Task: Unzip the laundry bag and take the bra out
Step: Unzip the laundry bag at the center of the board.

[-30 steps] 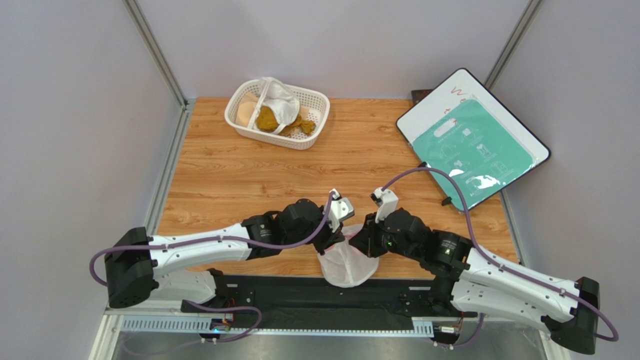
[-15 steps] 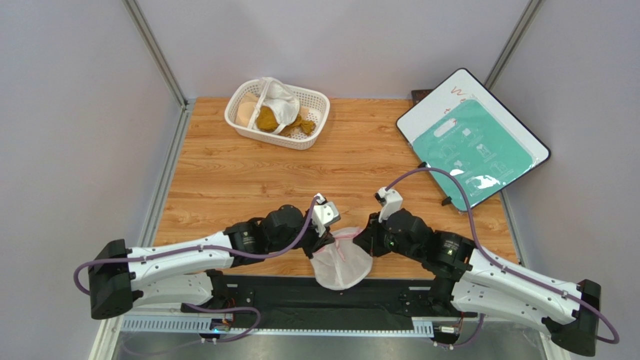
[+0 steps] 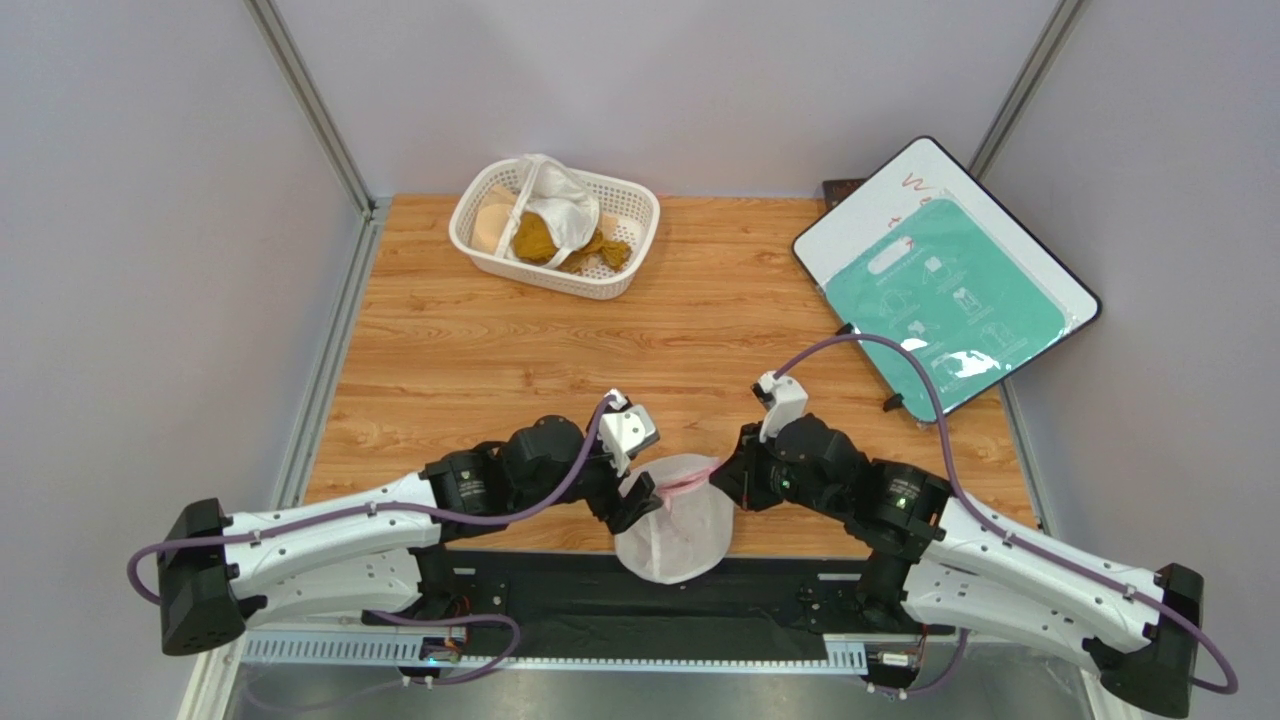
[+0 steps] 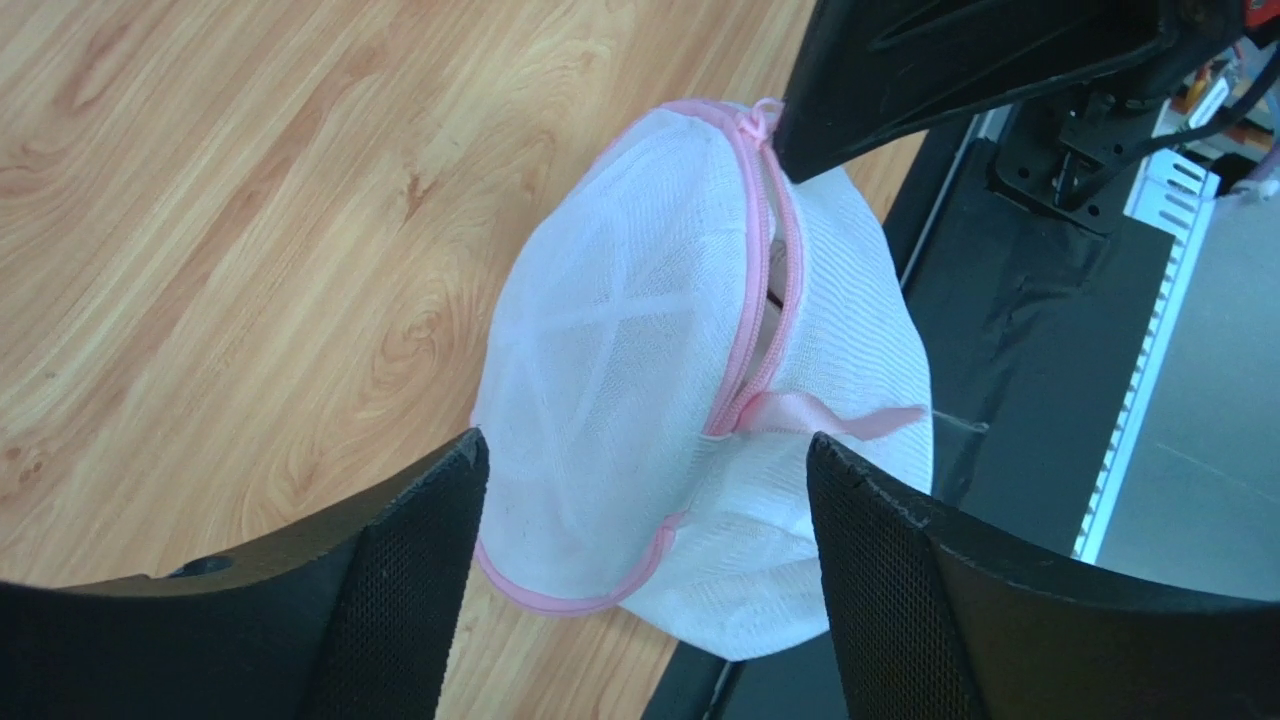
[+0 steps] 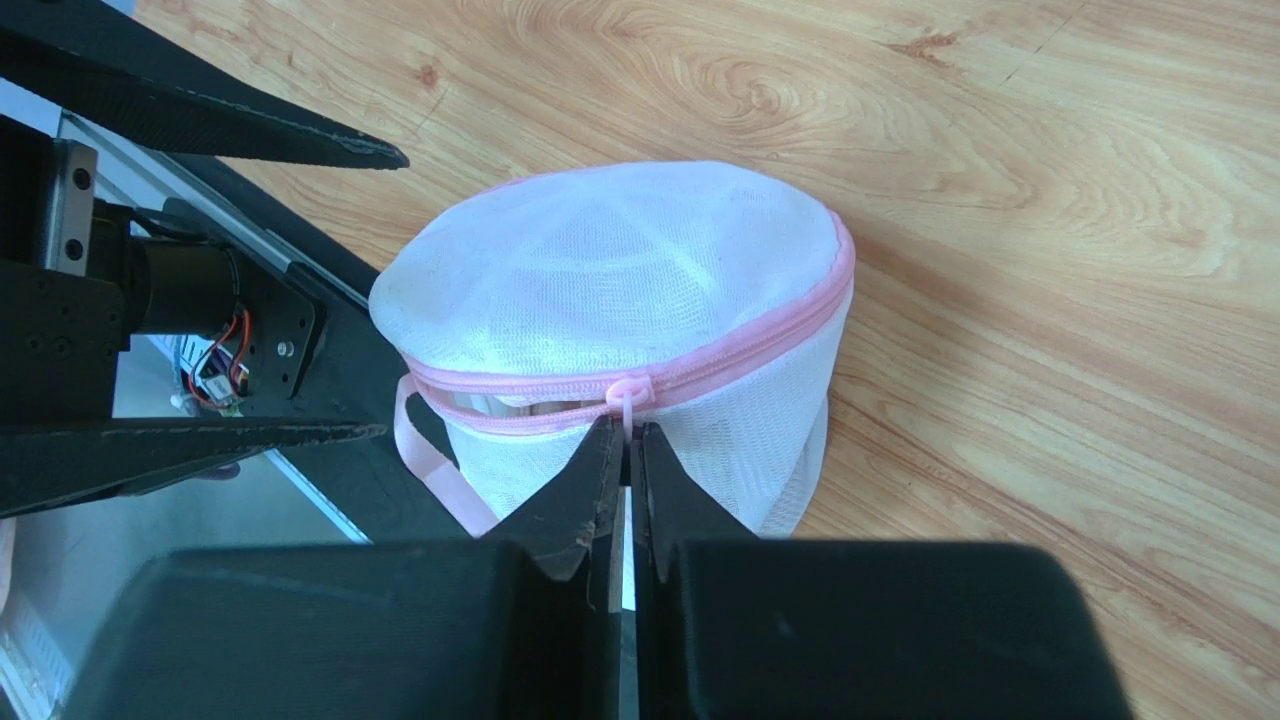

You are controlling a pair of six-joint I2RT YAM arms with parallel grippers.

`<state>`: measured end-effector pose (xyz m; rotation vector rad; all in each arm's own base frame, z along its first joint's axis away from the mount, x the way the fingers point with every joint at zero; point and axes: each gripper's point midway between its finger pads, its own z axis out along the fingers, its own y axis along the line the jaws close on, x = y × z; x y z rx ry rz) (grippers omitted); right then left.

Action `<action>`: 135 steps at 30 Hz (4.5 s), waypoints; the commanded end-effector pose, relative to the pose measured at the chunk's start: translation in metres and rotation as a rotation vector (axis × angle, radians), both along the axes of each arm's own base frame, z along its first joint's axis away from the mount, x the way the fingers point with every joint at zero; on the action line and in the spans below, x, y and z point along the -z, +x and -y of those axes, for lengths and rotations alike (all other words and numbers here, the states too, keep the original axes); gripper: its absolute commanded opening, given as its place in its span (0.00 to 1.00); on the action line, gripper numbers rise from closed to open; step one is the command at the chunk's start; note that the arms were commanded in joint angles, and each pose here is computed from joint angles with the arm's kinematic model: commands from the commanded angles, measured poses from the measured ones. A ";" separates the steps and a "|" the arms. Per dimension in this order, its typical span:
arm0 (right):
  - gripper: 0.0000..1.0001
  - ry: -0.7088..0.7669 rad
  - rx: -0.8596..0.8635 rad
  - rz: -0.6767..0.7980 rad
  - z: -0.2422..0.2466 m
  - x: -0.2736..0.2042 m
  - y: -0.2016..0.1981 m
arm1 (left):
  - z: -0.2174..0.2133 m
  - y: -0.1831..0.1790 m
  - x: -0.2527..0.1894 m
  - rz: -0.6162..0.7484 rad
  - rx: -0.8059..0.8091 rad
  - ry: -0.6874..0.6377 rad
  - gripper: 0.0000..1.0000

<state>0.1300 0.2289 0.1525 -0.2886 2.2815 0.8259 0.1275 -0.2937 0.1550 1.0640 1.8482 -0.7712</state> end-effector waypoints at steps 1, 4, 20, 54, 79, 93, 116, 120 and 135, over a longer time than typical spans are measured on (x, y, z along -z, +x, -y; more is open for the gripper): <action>0.00 0.049 -0.034 0.008 -0.013 -0.009 0.000 | 0.015 -0.004 -0.035 0.013 0.045 -0.108 0.85; 0.00 0.064 -0.056 0.001 -0.017 -0.011 -0.003 | 0.026 -0.002 -0.048 0.022 0.060 -0.139 0.86; 0.00 0.070 -0.072 0.007 -0.012 -0.012 -0.010 | 0.073 0.005 -0.023 -0.063 0.110 -0.073 0.83; 0.00 -0.014 0.110 0.032 0.023 -0.004 0.022 | 0.028 -0.001 -0.008 -0.007 0.075 -0.024 0.00; 0.00 0.062 -0.070 0.037 -0.004 -0.017 -0.007 | 0.058 -0.004 -0.046 -0.027 0.139 -0.120 0.93; 0.00 0.065 -0.076 0.038 -0.006 -0.016 -0.013 | 0.085 -0.006 -0.021 -0.132 0.158 -0.114 0.76; 0.00 -0.025 0.061 0.027 0.015 0.006 0.009 | 0.046 -0.018 -0.002 -0.125 0.126 -0.083 0.00; 0.00 -0.021 0.078 0.033 0.020 0.004 0.012 | 0.035 -0.019 0.000 -0.118 0.109 -0.071 0.00; 0.00 0.025 0.029 0.006 0.008 -0.001 0.006 | 0.019 -0.021 -0.008 -0.099 0.087 -0.074 0.56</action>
